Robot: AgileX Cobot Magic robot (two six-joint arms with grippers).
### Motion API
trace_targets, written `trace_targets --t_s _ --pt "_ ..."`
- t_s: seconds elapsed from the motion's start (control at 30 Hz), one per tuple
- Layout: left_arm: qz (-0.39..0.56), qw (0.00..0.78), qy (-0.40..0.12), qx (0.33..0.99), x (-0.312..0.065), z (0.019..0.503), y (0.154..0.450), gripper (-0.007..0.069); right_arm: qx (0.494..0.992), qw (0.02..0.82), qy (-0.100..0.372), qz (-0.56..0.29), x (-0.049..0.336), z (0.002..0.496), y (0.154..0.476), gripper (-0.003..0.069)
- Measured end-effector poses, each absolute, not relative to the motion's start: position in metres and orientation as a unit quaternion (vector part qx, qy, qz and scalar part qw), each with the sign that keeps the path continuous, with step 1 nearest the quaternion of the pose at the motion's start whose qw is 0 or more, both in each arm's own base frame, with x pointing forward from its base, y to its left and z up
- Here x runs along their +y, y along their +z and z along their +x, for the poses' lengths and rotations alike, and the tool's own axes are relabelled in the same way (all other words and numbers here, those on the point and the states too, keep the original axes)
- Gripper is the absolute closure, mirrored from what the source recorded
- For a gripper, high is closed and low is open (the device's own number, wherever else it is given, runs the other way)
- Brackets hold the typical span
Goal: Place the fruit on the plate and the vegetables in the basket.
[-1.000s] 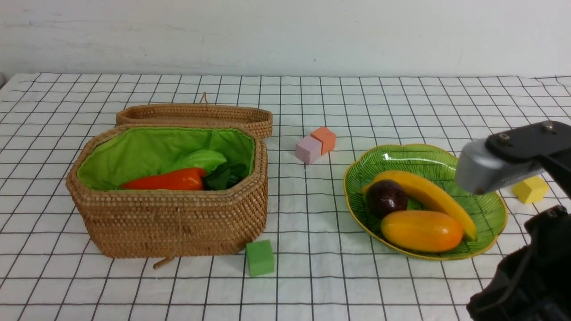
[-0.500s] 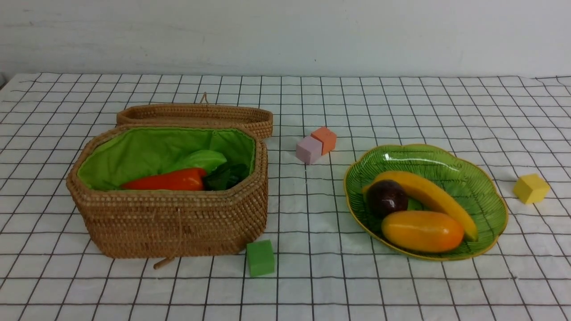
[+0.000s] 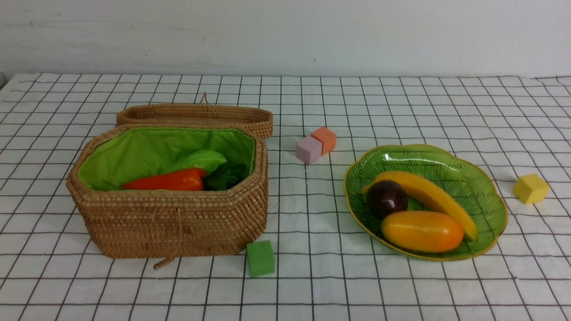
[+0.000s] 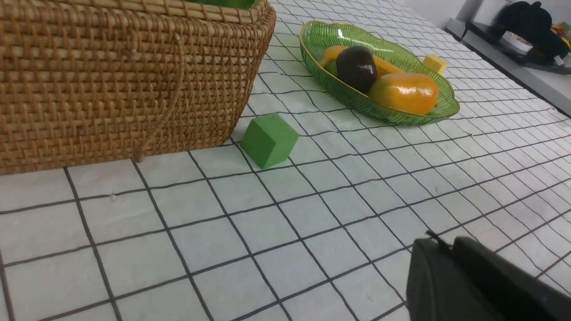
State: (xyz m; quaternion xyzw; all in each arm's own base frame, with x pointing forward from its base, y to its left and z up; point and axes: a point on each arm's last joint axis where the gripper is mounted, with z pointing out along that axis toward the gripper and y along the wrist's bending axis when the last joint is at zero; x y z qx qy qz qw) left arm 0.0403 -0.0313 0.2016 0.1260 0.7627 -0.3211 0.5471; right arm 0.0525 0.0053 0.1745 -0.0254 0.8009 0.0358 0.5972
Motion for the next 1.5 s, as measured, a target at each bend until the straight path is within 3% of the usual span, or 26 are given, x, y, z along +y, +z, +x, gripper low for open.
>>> trace_targets --t_s 0.73,1.07,1.2,1.33,1.5 --pt "0.126 0.547 -0.321 0.763 -0.031 0.04 0.202 0.0575 0.803 0.595 0.036 -0.026 0.005 0.052 0.174 0.0655" --pt "0.146 0.565 -0.292 0.758 -0.029 0.042 0.202 0.0572 0.803 0.594 0.036 -0.025 0.005 0.052 0.174 0.0647" --pt "0.165 0.591 -0.269 0.743 -0.028 0.043 0.205 0.0638 0.803 0.594 0.036 -0.025 0.005 0.052 0.174 0.0641" --pt "0.157 0.618 -0.234 0.734 -0.025 0.046 0.208 0.0638 0.803 0.594 0.037 -0.025 0.005 0.052 0.174 0.0638" --pt "0.06 0.64 -0.163 0.749 -0.014 0.05 0.207 0.0638 0.803 0.594 0.037 -0.025 0.005 0.052 0.174 0.0631"
